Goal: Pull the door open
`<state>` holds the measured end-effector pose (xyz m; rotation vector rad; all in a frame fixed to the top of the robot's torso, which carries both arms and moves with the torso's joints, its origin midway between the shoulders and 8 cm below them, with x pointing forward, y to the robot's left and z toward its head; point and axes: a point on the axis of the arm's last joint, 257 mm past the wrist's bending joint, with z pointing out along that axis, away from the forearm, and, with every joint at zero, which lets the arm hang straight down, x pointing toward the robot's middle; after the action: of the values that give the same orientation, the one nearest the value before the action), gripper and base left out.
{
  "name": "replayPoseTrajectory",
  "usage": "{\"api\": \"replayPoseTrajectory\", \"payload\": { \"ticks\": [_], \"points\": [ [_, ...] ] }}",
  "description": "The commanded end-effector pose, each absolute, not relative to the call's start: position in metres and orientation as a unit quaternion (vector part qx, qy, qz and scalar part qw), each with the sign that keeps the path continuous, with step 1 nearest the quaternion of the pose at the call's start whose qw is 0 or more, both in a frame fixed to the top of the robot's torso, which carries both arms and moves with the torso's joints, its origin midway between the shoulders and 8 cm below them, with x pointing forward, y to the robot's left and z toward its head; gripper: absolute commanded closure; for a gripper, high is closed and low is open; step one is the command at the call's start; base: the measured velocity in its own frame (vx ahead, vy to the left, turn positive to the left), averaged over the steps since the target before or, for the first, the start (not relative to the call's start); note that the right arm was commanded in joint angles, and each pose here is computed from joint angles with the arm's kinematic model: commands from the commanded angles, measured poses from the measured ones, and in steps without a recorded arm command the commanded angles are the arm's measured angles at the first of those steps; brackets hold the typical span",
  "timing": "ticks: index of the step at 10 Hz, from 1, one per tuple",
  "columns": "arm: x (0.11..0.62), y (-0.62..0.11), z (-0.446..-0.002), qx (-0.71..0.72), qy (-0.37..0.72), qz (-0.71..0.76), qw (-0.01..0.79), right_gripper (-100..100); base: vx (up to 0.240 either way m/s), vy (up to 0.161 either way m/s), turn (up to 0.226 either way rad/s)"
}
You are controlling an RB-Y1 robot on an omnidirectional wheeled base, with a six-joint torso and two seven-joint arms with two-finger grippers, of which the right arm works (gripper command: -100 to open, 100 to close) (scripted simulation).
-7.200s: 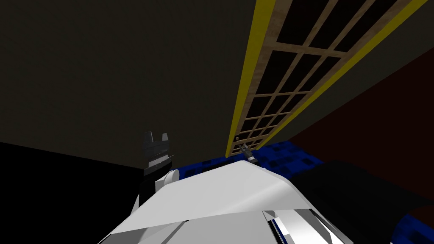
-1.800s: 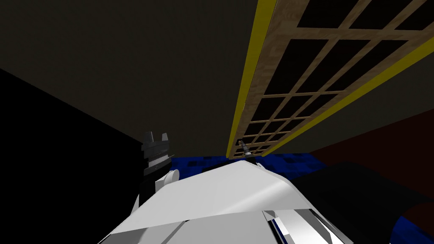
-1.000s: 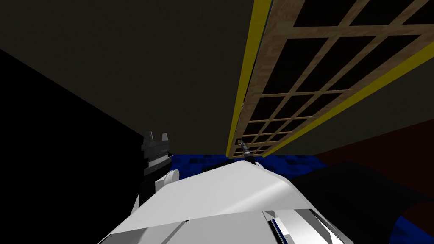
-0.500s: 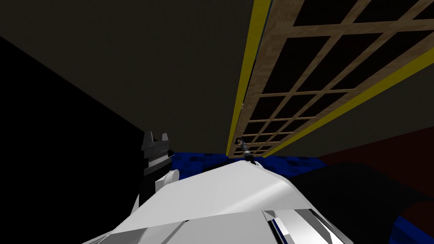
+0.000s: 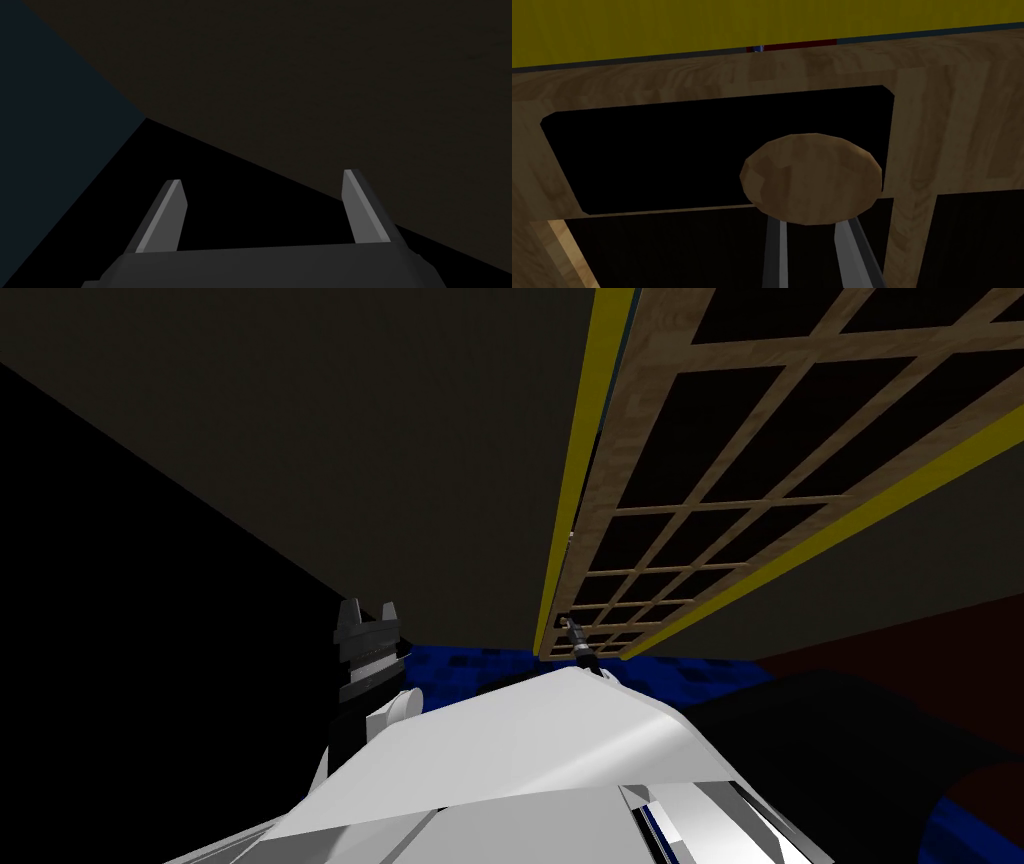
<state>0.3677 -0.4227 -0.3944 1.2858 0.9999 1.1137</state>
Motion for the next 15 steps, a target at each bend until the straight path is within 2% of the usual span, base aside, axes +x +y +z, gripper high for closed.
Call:
{"api": "replayPoseTrajectory", "payload": {
  "ticks": [1, 10, 11, 15],
  "points": [
    [0.376, -0.411, -0.392, 0.552, 0.405, 0.496, 0.534, 100, -0.040, -0.007, 0.047],
    [0.388, -0.411, -0.393, 0.602, 0.328, 0.550, 0.477, 100, -0.039, -0.014, 0.051],
    [0.378, -0.423, -0.400, 0.616, 0.320, 0.541, 0.475, -100, -0.049, -0.021, 0.024],
    [0.383, -0.420, -0.400, 0.638, 0.273, 0.569, 0.441, -100, -0.056, -0.003, 0.026]
  ]
}}
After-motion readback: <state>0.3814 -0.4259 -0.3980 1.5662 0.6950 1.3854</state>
